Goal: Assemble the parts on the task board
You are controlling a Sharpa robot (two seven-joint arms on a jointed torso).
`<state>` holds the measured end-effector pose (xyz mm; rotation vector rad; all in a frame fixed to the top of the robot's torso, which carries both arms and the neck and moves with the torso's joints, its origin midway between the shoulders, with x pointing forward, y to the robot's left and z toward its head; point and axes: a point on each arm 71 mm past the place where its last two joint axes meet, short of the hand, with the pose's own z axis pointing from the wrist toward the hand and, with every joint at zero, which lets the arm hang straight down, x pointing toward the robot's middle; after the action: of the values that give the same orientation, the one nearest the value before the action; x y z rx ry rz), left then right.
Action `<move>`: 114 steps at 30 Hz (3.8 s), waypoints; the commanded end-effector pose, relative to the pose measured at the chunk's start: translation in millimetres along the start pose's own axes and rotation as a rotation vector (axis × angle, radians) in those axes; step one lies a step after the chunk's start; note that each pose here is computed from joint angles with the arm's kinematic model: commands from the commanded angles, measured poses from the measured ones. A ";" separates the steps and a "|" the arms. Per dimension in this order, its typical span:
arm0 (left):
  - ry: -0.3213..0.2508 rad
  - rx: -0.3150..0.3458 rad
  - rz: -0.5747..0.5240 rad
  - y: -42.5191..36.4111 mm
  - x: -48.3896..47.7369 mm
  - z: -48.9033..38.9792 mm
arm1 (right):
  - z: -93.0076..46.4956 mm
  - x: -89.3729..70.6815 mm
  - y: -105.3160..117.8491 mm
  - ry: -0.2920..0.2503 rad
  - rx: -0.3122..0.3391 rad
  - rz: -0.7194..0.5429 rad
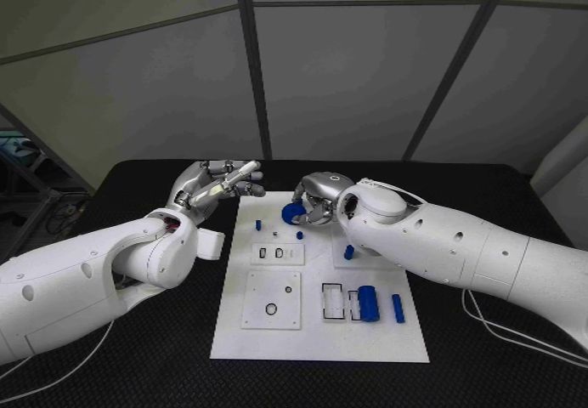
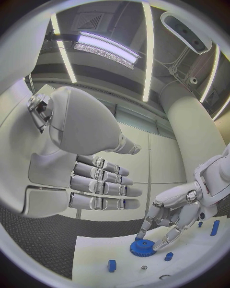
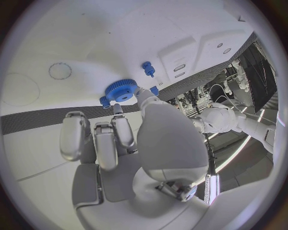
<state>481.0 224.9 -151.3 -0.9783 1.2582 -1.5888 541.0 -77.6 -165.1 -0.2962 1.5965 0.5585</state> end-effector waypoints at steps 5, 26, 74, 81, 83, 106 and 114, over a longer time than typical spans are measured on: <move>0.006 0.010 0.004 -1.7 -1.5 0.2 | -26.1 -25.6 -13.2 -0.243 -0.079 0.171; 0.001 0.004 0.005 1.5 -5.3 0.8 | -118.7 -38.9 -147.4 -0.087 0.080 0.326; -0.001 0.001 0.006 3.1 -6.5 0.5 | -97.4 -2.0 -164.6 -0.020 0.183 0.304; -0.001 -0.002 0.006 3.4 -6.7 0.6 | -95.8 -1.3 -163.5 -0.018 0.183 0.305; 0.000 -0.003 0.005 3.5 -6.6 0.7 | -95.4 -1.1 -163.1 -0.018 0.182 0.305; -0.001 -0.005 0.006 3.3 -7.6 0.1 | -94.4 -3.7 -164.2 -0.068 0.231 0.301; -0.003 -0.005 0.008 3.1 -8.9 -0.4 | -98.5 -9.9 -149.8 -0.113 0.229 0.299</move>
<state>484.2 233.7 -156.3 -0.9896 1.2602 -1.5666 535.5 -257.5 -184.9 0.1233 1.6334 0.6296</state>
